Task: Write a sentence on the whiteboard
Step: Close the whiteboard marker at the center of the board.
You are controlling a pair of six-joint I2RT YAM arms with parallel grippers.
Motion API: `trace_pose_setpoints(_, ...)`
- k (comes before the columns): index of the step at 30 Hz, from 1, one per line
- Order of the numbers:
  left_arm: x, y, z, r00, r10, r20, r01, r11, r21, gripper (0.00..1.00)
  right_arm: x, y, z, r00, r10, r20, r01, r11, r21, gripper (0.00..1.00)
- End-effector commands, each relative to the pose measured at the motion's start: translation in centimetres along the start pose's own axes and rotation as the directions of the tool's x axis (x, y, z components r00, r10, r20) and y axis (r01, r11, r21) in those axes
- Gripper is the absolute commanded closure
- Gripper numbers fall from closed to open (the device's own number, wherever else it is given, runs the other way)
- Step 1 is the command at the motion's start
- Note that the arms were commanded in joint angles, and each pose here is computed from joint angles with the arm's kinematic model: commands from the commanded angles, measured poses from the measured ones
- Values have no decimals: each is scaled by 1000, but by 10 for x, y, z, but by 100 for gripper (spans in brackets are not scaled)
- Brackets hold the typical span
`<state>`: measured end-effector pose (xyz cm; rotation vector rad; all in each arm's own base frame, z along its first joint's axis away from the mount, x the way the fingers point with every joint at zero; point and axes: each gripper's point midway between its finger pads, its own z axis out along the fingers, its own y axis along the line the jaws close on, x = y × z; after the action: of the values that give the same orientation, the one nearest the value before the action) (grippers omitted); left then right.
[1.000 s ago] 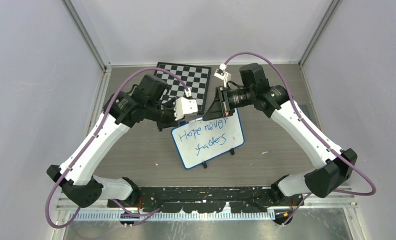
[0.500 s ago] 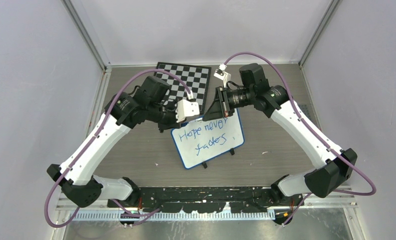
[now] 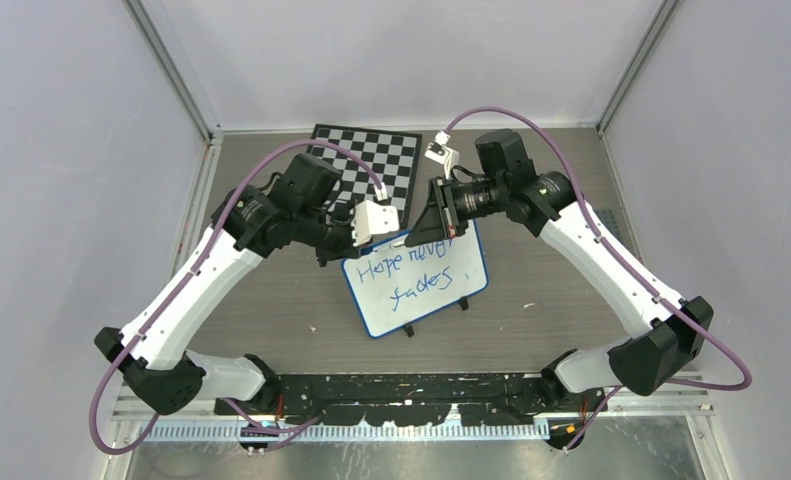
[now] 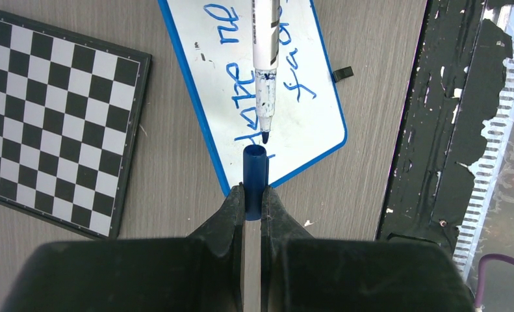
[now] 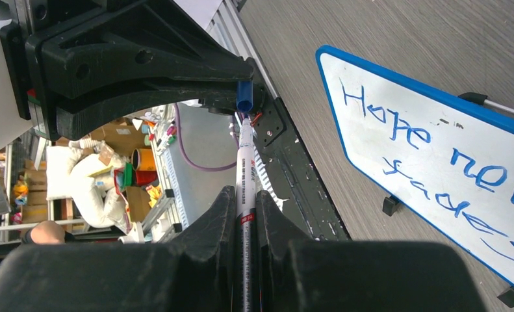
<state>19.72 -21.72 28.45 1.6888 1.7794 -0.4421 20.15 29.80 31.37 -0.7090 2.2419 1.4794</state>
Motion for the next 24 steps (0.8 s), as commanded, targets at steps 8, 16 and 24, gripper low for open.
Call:
trace_pose_setpoints(8, -10, -3, -2, 999, 21, 30, -21, 1000, 12, 100, -8, 18, -6, 997, -72, 27, 73, 997, -25, 100)
trace_pose_setpoints(16, -14, -5, -2, 999, 32, 39, -33, 999, 21, 100, -7, 16, -5, 997, -68, 23, 68, 997, -23, 100)
trace_pose_setpoints(24, -27, -12, -2, 997, 24, 76, -28, 998, 48, 100, -9, 13, -2, 997, -68, 23, 69, 998, -13, 100)
